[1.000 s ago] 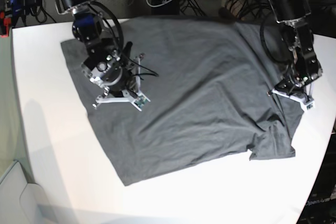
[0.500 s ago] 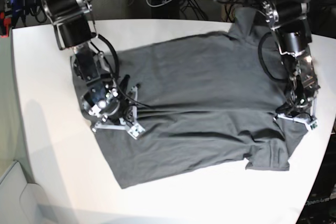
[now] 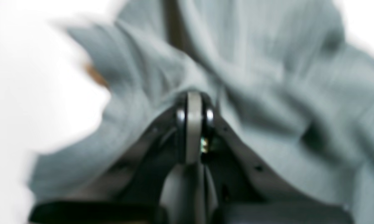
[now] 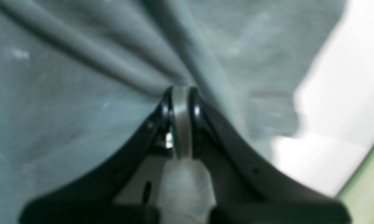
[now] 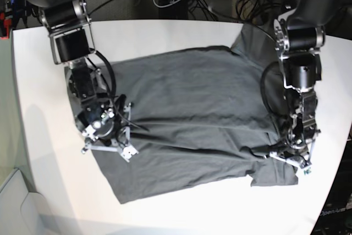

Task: Layout the t-shirt on the table in an organized manner, then fold the t-shirt properly
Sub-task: 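Move both grippers to the collar and shoulder edges and grasp them, then hold the shoulder edges with both grippers and pull them apart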

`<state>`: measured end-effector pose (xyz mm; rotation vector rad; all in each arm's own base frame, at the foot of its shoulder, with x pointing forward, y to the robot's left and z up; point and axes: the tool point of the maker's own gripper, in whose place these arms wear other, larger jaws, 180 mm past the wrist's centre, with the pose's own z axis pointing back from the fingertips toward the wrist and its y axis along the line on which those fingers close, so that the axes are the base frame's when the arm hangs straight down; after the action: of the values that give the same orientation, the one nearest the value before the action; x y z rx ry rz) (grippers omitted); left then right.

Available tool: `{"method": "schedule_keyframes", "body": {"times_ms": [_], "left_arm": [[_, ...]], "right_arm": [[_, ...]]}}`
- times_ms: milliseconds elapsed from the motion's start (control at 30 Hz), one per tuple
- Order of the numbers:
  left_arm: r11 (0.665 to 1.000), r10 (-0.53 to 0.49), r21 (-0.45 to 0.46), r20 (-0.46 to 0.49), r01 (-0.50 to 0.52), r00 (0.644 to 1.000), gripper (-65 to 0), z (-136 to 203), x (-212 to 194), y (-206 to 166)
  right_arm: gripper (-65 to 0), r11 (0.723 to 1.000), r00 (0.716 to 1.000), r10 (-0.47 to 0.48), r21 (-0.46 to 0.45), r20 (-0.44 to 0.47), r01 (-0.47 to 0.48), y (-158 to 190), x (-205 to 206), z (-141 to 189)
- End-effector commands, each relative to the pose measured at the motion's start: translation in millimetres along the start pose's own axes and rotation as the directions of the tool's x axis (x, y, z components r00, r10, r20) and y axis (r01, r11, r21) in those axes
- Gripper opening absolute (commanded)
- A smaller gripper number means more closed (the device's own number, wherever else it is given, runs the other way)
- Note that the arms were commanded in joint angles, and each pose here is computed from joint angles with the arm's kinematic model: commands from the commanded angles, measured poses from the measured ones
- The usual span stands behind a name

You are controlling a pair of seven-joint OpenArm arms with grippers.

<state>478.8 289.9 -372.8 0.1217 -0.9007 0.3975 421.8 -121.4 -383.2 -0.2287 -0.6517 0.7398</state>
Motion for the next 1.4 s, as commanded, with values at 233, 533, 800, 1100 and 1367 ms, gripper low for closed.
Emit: {"method": "schedule_keyframes", "body": {"times_ms": [233,533,800,1100,1367], "left_arm": [[0.999,-0.033,-0.004,0.046,0.033,0.998,-64.8,45,32,16],[0.993,0.053,0.109,-0.109,-0.041,0.993,-64.4,114,-34,95],[0.987,-0.034,0.147,-0.185,0.062,0.982,-34.5,168,-91,118],[0.974,0.086,0.221,-0.197,-0.041,0.977,-23.3,191,-119,141],[0.968,0.104,0.244,-0.189,-0.056,0.976,-23.3,173,-136,153]], "right_arm": [[-65.0,0.991,0.994,-0.029,-0.129,0.108,0.043,-26,22,59],[-51.5,0.993,0.996,-0.031,-0.109,0.087,0.04,16,-8,95],[-40.8,0.997,0.996,-0.032,-0.066,0.079,0.038,47,-30,110],[-40.6,0.999,0.999,-0.035,-0.034,0.026,0.035,63,-53,109],[-40.8,0.999,1.0,-0.021,-0.03,-0.008,0.021,65,-67,109]]}}
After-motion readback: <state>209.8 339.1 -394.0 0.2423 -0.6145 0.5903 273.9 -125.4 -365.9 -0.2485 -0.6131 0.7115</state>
